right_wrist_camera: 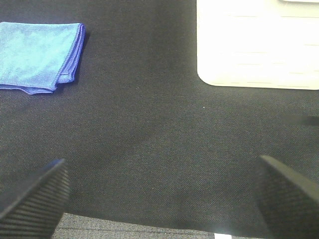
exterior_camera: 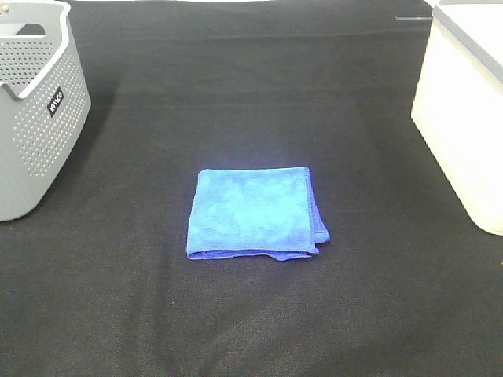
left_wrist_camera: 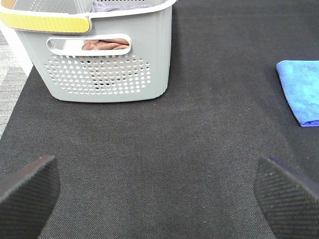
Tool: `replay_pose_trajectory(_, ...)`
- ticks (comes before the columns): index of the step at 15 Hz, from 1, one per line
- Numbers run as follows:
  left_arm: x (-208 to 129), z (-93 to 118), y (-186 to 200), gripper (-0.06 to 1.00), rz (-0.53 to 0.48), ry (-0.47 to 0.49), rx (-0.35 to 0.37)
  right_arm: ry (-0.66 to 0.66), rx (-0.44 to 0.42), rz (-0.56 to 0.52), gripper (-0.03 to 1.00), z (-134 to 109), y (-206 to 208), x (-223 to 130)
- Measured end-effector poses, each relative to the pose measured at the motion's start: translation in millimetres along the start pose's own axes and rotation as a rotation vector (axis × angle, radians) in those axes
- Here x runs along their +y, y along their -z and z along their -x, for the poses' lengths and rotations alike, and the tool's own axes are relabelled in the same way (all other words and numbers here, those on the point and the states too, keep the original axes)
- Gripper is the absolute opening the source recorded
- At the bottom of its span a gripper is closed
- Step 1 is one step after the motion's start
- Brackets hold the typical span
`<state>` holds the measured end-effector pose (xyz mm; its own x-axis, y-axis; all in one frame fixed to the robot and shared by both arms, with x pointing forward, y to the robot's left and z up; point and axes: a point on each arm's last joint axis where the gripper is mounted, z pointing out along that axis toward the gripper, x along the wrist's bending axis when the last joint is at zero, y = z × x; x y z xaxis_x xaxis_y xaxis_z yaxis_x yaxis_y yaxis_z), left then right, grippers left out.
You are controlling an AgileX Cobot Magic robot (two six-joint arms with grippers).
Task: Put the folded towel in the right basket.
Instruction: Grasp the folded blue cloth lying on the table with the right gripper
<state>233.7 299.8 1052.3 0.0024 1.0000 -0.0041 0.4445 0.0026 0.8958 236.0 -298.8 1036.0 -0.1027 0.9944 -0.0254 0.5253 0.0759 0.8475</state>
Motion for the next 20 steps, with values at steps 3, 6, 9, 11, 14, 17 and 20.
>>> replay_pose_trajectory(3, 0, 0, 0, 0.99, 0.0, 0.0, 0.0, 0.0, 0.0, 0.0, 0.97, 0, 0, 0)
replay_pose_trajectory(6, 0, 0, 0, 0.99, 0.0, 0.0, 0.0, 0.0, 0.0, 0.0, 0.97, 0, 0, 0)
replay_pose_trajectory(9, 0, 0, 0, 0.99, 0.0, 0.0, 0.0, 0.0, 0.0, 0.0, 0.97, 0, 0, 0)
replay_pose_trajectory(11, 0, 0, 0, 0.99, 0.0, 0.0, 0.0, 0.0, 0.0, -0.012, 0.97, 0, -1, 1)
replay_pose_trajectory(14, 0, 0, 0, 0.99, 0.0, 0.0, 0.0, -0.015, 0.033, -0.308, 0.97, -1, -22, 52)
replay_pose_trajectory(17, 0, 0, 0, 0.99, 0.0, 0.0, 0.0, -0.048, 0.086, -0.463, 0.97, -3, -58, 130)
replay_pose_trajectory(20, 0, 0, 0, 0.99, 0.0, 0.0, 0.0, -0.068, 0.111, -0.536, 0.97, -4, -107, 182)
